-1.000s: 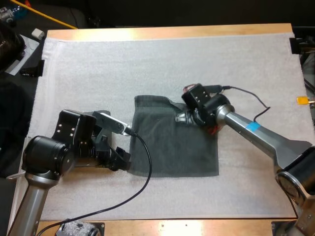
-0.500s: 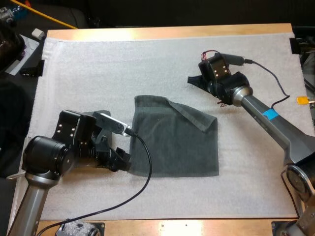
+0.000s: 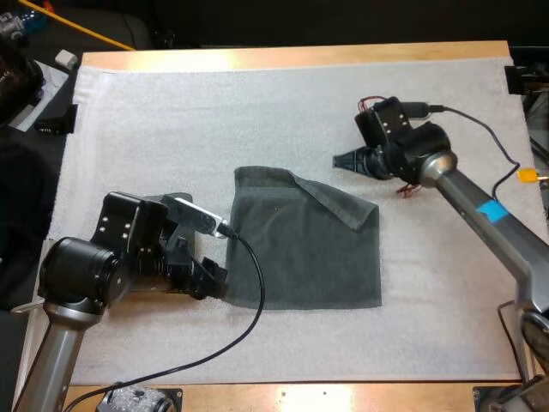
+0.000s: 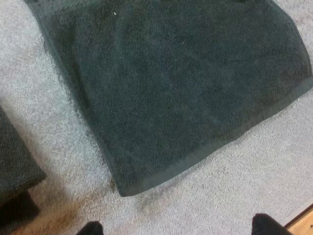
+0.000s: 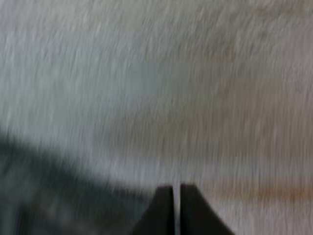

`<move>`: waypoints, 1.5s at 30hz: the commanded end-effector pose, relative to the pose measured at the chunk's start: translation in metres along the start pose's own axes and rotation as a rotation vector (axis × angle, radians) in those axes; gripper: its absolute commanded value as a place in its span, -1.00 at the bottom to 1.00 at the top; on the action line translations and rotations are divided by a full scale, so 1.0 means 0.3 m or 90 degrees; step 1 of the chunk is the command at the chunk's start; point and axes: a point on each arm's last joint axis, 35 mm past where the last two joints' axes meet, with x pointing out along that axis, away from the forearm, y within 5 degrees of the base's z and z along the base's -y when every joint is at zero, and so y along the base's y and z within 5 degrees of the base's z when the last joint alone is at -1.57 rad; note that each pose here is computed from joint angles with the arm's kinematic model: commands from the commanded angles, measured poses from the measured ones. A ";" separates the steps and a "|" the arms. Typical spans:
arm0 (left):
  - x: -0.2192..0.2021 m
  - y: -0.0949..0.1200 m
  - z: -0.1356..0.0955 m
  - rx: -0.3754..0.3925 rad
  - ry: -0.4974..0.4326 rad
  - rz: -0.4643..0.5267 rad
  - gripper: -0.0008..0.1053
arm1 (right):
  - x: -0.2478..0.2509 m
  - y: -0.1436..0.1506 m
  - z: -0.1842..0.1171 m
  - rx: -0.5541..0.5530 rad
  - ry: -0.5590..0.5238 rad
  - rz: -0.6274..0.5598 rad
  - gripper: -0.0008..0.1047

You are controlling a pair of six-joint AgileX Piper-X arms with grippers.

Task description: Pick towel from pile, fold and stack

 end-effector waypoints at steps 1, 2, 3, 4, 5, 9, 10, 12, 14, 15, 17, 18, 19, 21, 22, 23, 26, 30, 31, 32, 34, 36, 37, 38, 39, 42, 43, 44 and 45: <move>-0.005 -0.004 -0.008 0.004 -0.001 -0.007 0.12 | -0.086 0.020 -0.038 -0.050 0.046 0.041 -0.99; -0.007 -0.004 -0.009 0.003 -0.003 -0.008 0.12 | -0.099 0.028 -0.045 -0.058 0.052 0.046 -0.99; -0.010 -0.005 -0.012 0.003 -0.004 -0.008 0.12 | -0.110 0.037 -0.052 -0.066 0.058 0.048 -0.98; -0.015 -0.006 -0.015 0.004 -0.008 -0.008 0.12 | -0.115 0.046 -0.057 -0.071 0.061 0.050 -0.98; -0.020 -0.007 -0.019 0.004 -0.011 -0.009 0.12 | -0.121 0.054 -0.061 -0.077 0.063 0.050 -0.98; -0.037 -0.009 -0.036 0.004 -0.022 -0.010 0.12 | -0.119 0.082 -0.079 -0.087 0.070 0.051 -0.99; -0.040 -0.009 -0.041 0.003 -0.024 -0.010 0.12 | -0.108 0.088 -0.086 -0.088 0.076 0.051 -0.99; -0.041 -0.009 -0.036 0.004 -0.026 -0.006 0.12 | -0.095 0.084 -0.091 -0.088 0.078 0.055 -0.98; -0.037 -0.007 -0.033 0.001 -0.023 -0.004 0.11 | -0.064 0.084 -0.130 -0.100 0.107 0.061 -0.98; -0.037 -0.008 -0.034 0.002 -0.023 -0.005 0.11 | -0.054 0.086 -0.147 -0.105 0.117 0.064 -0.98; -0.038 -0.008 -0.035 0.001 -0.023 -0.005 0.11 | -0.025 0.092 -0.181 -0.113 0.139 0.081 -0.98; -0.037 -0.009 -0.034 0.001 -0.023 -0.006 0.11 | -0.017 0.092 -0.196 -0.115 0.147 0.090 -0.98; -0.037 -0.008 -0.034 0.001 -0.021 -0.006 0.11 | -0.004 0.097 -0.213 -0.121 0.158 0.103 -0.98; -0.035 -0.007 -0.034 -0.002 -0.019 -0.004 0.11 | 0.016 0.105 -0.235 -0.126 0.167 0.124 -0.98; -0.035 -0.008 -0.033 -0.002 -0.020 -0.006 0.11 | 0.033 0.110 -0.246 -0.129 0.176 0.131 -0.98; -0.034 -0.007 -0.034 -0.002 -0.019 -0.005 0.11 | 0.041 0.115 -0.250 -0.130 0.176 0.136 -0.98; -0.031 -0.006 -0.033 -0.004 -0.017 -0.006 0.11 | 0.086 0.126 -0.269 -0.133 0.193 0.135 -0.98; -0.032 -0.006 -0.037 -0.008 -0.017 -0.006 0.11 | 0.141 0.131 -0.278 -0.132 0.206 0.120 -0.98; -0.031 -0.006 -0.037 -0.009 -0.016 -0.007 0.11 | 0.155 0.132 -0.280 -0.131 0.209 0.116 -0.98; -0.030 -0.005 -0.036 -0.011 -0.014 -0.006 0.11 | 0.167 0.135 -0.282 -0.132 0.211 0.113 -0.98; -0.032 -0.005 -0.038 -0.012 -0.016 -0.006 0.11 | 0.187 0.139 -0.290 -0.130 0.216 0.106 -0.98; -0.031 -0.006 -0.036 -0.012 -0.018 -0.007 0.11 | 0.201 0.140 -0.285 -0.128 0.212 0.105 -0.98; -0.033 -0.006 -0.037 -0.011 -0.019 -0.007 0.11 | 0.196 0.139 -0.280 -0.125 0.207 0.109 -0.98; -0.034 -0.007 -0.037 -0.010 -0.021 -0.007 0.11 | 0.190 0.138 -0.274 -0.122 0.202 0.112 -0.98; -0.034 -0.007 -0.037 -0.010 -0.019 -0.007 0.11 | 0.203 0.143 -0.267 -0.115 0.192 0.112 -0.99; -0.034 -0.007 -0.036 -0.011 -0.019 -0.008 0.11 | 0.226 0.150 -0.256 -0.101 0.175 0.106 -0.99; -0.034 -0.007 -0.036 -0.011 -0.019 -0.008 0.11 | 0.232 0.152 -0.250 -0.095 0.168 0.104 -0.99; -0.033 -0.006 -0.037 -0.011 -0.019 -0.008 0.11 | 0.238 0.153 -0.245 -0.089 0.162 0.101 -0.99; -0.034 -0.007 -0.037 -0.011 -0.018 -0.008 0.11 | 0.242 0.156 -0.237 -0.081 0.151 0.099 -0.99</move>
